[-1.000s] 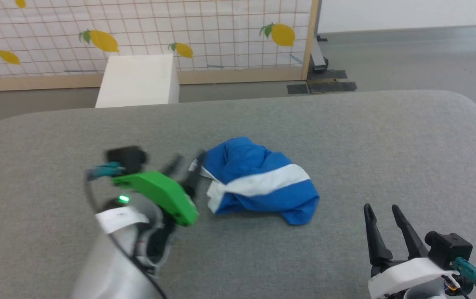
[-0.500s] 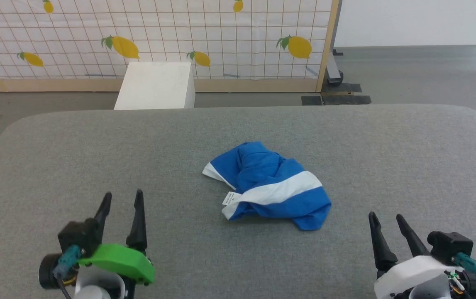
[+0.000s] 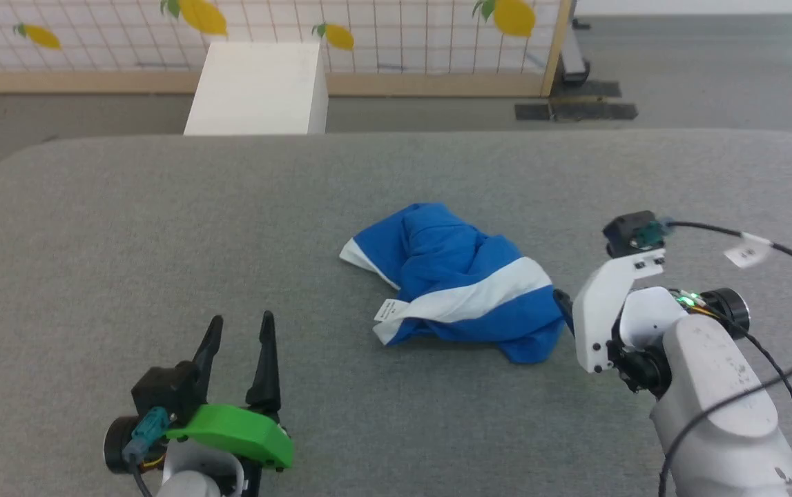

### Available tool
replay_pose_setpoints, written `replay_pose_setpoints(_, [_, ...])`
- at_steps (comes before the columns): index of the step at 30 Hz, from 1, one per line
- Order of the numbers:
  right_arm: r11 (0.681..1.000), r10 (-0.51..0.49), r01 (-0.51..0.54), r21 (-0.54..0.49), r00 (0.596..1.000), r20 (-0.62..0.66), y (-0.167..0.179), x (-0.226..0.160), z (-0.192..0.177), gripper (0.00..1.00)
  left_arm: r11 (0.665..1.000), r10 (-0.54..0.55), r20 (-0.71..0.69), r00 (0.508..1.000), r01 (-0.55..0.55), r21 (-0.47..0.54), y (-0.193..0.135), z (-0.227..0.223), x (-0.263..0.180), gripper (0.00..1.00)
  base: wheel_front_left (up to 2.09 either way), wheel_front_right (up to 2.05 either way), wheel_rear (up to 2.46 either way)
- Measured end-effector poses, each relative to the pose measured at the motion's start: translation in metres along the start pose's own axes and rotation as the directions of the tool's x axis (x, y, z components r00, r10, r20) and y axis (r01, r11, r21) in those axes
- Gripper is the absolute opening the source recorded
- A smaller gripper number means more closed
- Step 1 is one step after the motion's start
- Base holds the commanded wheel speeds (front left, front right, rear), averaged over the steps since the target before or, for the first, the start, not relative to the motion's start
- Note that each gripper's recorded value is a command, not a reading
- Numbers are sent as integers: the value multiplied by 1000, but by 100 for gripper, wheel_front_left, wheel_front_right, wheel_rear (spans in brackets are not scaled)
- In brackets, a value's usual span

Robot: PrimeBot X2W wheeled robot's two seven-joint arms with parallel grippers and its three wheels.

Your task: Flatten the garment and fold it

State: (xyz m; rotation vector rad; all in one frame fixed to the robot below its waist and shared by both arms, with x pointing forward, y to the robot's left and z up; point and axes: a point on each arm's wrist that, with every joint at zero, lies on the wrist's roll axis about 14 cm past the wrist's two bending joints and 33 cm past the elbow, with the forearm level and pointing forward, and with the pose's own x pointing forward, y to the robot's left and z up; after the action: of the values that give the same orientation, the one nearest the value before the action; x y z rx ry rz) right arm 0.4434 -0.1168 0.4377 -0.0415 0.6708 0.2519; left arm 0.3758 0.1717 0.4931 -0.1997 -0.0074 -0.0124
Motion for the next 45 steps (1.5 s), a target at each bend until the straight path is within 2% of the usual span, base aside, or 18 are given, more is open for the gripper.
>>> replay_pose_setpoints(4, [998, 12, -23, -63, 985, -172, 10, 21, -27, 100, 1000, 13, -11, 1000, -13, 4, 5, -4, 3, 100, 0, 0, 0])
replay_pose_setpoints(8, [995, 51, -73, -73, 962, -269, 26, 34, -53, 99, 999, 52, -23, 998, -51, 11, 18, -8, 0, 100, 0, 0, 0])
replay_pose_setpoints(10, [993, 69, -90, -70, 964, -256, 32, 38, -51, 0, 998, 69, -28, 997, -69, 14, 24, -10, -2, 100, 0, 0, 0])
replay_pose_setpoints(14, [994, 95, -103, -41, 982, -161, 35, 39, -33, 0, 997, 78, -24, 997, -78, 16, 27, -8, -5, 100, 0, 0, 0])
replay_pose_setpoints(17, [997, 82, -82, 3, 997, 8, 21, 31, 5, 0, 998, 68, -21, 997, -68, 14, 23, -7, -7, 100, 0, 0, 0])
replay_pose_setpoints(20, [997, 44, -56, 53, 978, 204, -2, 8, 52, 0, 999, 48, -8, 999, -48, 9, 16, -3, -8, 100, 0, 0, 0])
replay_pose_setpoints(22, [995, 13, -39, 89, 961, 277, -16, -11, 60, 0, 1000, 31, -4, 1000, -31, 4, 10, -2, -8, 100, 0, 0, 0])
replay_pose_setpoints(24, [993, -25, -6, 121, 967, 254, -30, -28, 34, 0, 1000, 9, -3, 1000, -9, -5, 2, -2, -7, 100, 0, 0, 0])
replay_pose_setpoints(26, [985, -32, 5, 170, 987, 160, -31, -38, -14, 0, 1000, -14, -2, 1000, 14, -10, -5, -2, -5, 100, 0, 0, 0])
replay_pose_setpoints(30, [957, 26, -9, 290, 998, -53, -5, -63, -112, 0, 998, -57, -9, 998, 57, -23, -21, -3, -2, 100, 0, 0, 0])
replay_pose_setpoints(33, [933, 54, -16, 360, 994, -94, 6, -76, -139, 0, 996, -84, -14, 996, 84, -25, -30, -4, 0, 100, 0, 0, 0])
replay_pose_setpoints(34, [927, 47, -16, 375, 996, -74, 4, -80, -137, 20, 995, -92, -20, 996, 91, -28, -33, -5, 1, 100, 0, 0, 0])
replay_pose_setpoints(35, [924, 29, -13, 382, 999, -37, -1, -82, -129, 87, 995, -99, -23, 995, 99, -32, -35, -6, 2, 100, 0, 0, 0])
replay_pose_setpoints(36, [921, 7, -8, 390, 1000, 4, -6, -85, -122, 100, 994, -105, -24, 994, 104, -34, -37, -6, 3, 100, 0, 0, 0])
replay_pose_setpoints(39, [901, -112, 32, 432, 981, 159, -38, -97, -94, 100, 990, -137, -45, 990, 135, -47, -47, -10, 4, 100, 0, 0, 0])
replay_pose_setpoints(41, [888, -210, 81, 452, 947, 244, -66, -109, -77, 100, 981, -187, -70, 980, 183, -61, -62, -12, 7, 100, 0, 0, 0])
replay_pose_setpoints(43, [874, -302, 138, 466, 905, 299, -93, -123, -65, 100, 960, -279, -141, 950, 271, -75, -90, -17, 19, 100, 0, 0, 0])
replay_pose_setpoints(45, [865, -337, 165, 474, 891, 305, -104, -129, -62, 100, 941, -337, -189, 922, 327, -83, -110, -15, 33, 100, 0, 0, 0])
